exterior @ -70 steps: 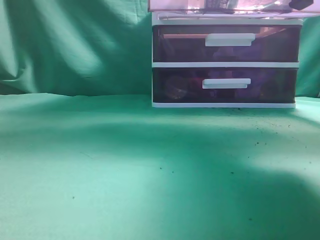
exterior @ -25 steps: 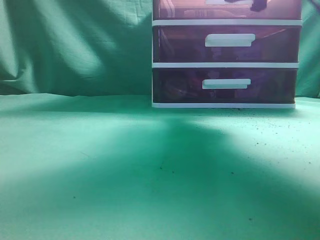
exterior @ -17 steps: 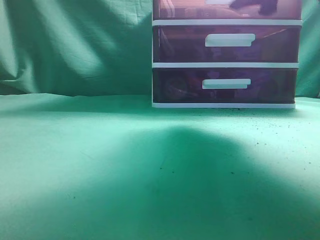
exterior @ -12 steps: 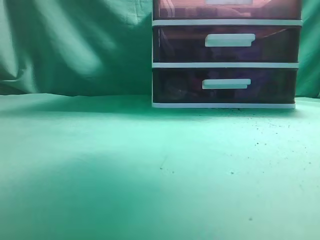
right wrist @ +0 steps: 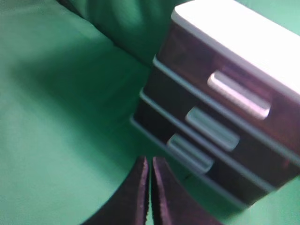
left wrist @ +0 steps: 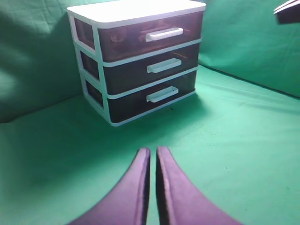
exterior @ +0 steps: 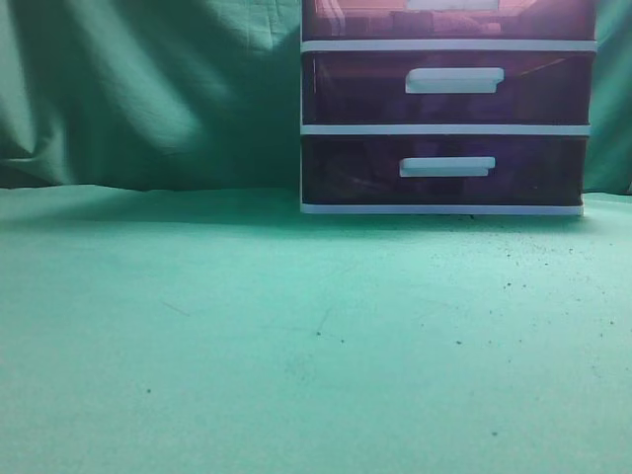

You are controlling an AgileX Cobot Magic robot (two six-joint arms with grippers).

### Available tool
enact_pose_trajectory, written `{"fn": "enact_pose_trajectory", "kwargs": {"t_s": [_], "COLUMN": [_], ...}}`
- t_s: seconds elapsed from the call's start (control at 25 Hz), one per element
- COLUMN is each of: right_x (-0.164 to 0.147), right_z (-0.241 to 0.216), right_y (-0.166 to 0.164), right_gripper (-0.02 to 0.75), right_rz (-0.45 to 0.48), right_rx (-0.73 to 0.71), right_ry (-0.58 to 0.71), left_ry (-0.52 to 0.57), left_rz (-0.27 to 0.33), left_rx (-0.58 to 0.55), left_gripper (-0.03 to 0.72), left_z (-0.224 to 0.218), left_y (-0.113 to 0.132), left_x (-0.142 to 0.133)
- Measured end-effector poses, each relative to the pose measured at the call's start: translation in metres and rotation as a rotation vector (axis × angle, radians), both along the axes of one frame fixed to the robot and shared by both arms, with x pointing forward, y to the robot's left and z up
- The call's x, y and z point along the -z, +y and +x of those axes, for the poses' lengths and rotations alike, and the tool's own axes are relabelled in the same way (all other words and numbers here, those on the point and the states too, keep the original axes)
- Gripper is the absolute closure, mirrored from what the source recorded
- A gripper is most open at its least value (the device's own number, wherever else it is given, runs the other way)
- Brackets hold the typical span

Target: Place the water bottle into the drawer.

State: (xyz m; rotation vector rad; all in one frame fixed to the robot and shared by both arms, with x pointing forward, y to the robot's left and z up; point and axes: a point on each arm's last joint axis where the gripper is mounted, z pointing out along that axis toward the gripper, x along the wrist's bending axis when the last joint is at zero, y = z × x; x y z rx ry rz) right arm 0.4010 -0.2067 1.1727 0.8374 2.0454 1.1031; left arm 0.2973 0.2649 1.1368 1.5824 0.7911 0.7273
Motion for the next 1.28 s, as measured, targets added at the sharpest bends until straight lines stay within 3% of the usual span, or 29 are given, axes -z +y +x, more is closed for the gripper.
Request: {"fn": "enact_pose_trajectory", "kwargs": {"t_s": [0.16, 0.36, 0.52, 0.68, 0.8, 1.08, 1.28], "right_x": [0.003, 0.037, 0.070, 0.106, 0.120, 0.120, 0.120], "right_z": [-0.048, -0.094, -0.119, -0.136, -0.143, -0.147, -0.147], "right_y": [-0.023, -0.044, -0.052, -0.052, -0.053, -0.054, -0.054], "right_gripper": [0.738, 0.738, 0.738, 0.738, 0.738, 0.738, 0.738], "right_rz": [0.095, 0.180, 0.239, 0.301, 0.349, 0.442, 0.453], "right_rx": [0.002, -0.024, -0.070, -0.151, -0.179, -0.184, -0.188], "right_ry": [0.004, -0.005, 0.002, 0.026, -0.034, -0.068, -0.066], "left_ry": [-0.006, 0.021, 0.042, 0.066, 0.064, 0.065, 0.065], "left_rz": [-0.065, -0.130, -0.127, -0.120, -0.122, -0.121, -0.121], "left_rx": [0.033, 0.063, 0.069, 0.070, 0.070, 0.070, 0.070], "left_gripper": [0.688, 0.688, 0.688, 0.688, 0.688, 0.688, 0.688], "left_z": [-0.014, -0.024, -0.023, -0.023, -0.023, -0.023, -0.023], "left_y": [0.009, 0.014, 0.012, 0.011, 0.011, 0.011, 0.011], "left_x": [0.034, 0.069, 0.084, 0.090, 0.090, 0.090, 0.090]}}
